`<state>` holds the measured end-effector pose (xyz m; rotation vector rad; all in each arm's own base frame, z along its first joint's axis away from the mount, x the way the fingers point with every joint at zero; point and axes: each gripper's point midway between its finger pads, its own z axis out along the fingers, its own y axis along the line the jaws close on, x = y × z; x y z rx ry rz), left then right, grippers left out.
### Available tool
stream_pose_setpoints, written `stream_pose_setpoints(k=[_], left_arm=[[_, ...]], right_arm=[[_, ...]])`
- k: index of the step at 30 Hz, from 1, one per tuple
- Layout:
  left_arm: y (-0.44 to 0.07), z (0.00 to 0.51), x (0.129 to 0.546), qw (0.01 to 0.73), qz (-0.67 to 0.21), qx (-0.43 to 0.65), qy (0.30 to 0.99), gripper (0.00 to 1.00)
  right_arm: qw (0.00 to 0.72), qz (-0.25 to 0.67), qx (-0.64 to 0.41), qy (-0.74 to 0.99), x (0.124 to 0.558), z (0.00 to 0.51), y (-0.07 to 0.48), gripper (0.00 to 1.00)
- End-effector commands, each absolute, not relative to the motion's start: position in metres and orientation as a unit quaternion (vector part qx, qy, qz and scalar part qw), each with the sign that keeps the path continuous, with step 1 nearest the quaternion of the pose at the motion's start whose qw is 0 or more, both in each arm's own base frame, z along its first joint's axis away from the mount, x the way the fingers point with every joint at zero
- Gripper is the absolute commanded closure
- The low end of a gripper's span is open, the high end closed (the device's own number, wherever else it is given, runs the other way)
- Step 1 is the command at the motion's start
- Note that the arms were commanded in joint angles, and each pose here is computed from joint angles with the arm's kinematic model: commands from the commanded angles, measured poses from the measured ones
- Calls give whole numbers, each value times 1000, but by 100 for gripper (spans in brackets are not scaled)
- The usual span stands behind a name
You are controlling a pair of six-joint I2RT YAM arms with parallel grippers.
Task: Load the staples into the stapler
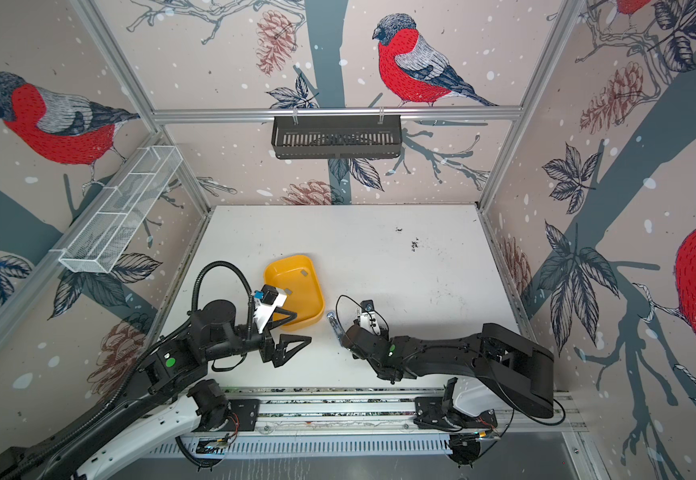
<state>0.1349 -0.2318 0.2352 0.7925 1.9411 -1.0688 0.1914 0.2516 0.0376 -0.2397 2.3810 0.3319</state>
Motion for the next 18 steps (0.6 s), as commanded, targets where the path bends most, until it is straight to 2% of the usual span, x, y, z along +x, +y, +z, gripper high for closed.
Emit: stream_pose_setpoints(k=[1,15,18], left_arm=[[-235,243,135,395,-428,316,749,2],[-235,242,135,394,-428,316,750,2],[-235,243,135,395,-428,316,749,2]], right_arm=[[352,115,-85,925,190,34,244,88],[352,115,-83,925,190,33,244,88],[351,114,-83,925,190,33,244,84]])
